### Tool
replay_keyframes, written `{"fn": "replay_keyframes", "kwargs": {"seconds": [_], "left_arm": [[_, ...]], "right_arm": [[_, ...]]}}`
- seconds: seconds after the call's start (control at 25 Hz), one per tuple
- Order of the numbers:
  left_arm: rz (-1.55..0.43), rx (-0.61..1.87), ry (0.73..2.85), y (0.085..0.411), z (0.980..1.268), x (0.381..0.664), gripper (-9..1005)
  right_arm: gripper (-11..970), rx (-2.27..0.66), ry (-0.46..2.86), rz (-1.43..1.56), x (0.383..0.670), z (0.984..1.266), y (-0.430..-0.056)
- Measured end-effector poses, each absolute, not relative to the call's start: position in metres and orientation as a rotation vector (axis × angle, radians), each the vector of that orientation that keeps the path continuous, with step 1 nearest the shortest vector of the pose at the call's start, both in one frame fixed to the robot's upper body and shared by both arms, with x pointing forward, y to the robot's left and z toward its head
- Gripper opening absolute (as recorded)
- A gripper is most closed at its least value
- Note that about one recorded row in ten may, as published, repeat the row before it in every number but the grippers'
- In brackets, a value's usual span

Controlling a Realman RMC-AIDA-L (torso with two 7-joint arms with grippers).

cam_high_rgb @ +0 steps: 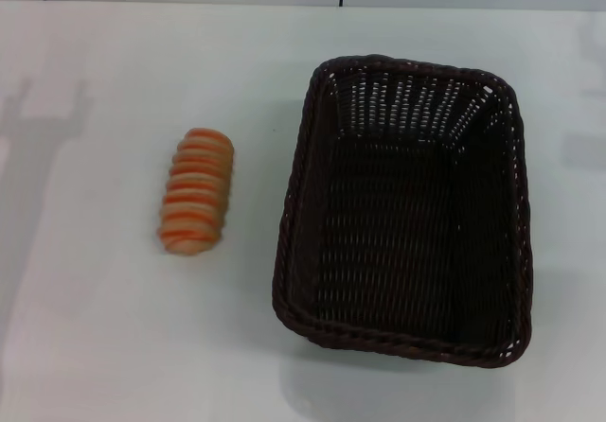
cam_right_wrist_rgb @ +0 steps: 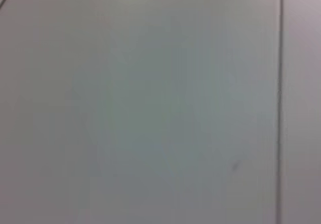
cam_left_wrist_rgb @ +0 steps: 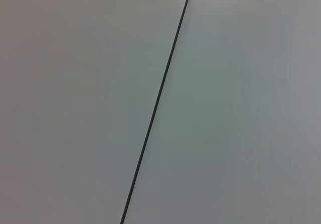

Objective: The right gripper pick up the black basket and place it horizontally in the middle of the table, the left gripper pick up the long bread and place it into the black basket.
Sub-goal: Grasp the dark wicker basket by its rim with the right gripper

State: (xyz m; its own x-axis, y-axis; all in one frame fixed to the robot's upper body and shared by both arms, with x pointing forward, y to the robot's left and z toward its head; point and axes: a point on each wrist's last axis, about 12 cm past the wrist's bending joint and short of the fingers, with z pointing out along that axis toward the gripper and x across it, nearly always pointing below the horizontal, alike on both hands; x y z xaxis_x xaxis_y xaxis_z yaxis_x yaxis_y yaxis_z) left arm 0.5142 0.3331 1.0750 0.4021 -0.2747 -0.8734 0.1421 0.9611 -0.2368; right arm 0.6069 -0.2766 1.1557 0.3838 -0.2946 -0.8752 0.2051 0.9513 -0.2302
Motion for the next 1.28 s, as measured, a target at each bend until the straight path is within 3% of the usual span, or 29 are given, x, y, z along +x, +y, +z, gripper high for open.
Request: {"fn": "replay_keyframes", "kwargs": {"seconds": [0.36,0.64,1.04,1.28], "left_arm": [[-0.265,-0.131,1.122,0.333,1.076,0.514,831],[-0.272,-0.126,1.124,0.331,1.075,0.515,831],[-0.281,-0.115,1.130,0.328,1.075,0.515,831],[-0.287,-0.110,1.130,0.327,1.075,0.515,831]], "right_arm": [[725,-0.196,1.407,-0.268,0.636,1.185,-0.269],[725,-0.273,1.504,-0.254,0.640,1.186,-0.270],[724,-0.200,1.288,-0.316,0.626,1.152,-0.266],[724,-0.156,1.182,-0.125,0.616,1.140,-0.275]]}}
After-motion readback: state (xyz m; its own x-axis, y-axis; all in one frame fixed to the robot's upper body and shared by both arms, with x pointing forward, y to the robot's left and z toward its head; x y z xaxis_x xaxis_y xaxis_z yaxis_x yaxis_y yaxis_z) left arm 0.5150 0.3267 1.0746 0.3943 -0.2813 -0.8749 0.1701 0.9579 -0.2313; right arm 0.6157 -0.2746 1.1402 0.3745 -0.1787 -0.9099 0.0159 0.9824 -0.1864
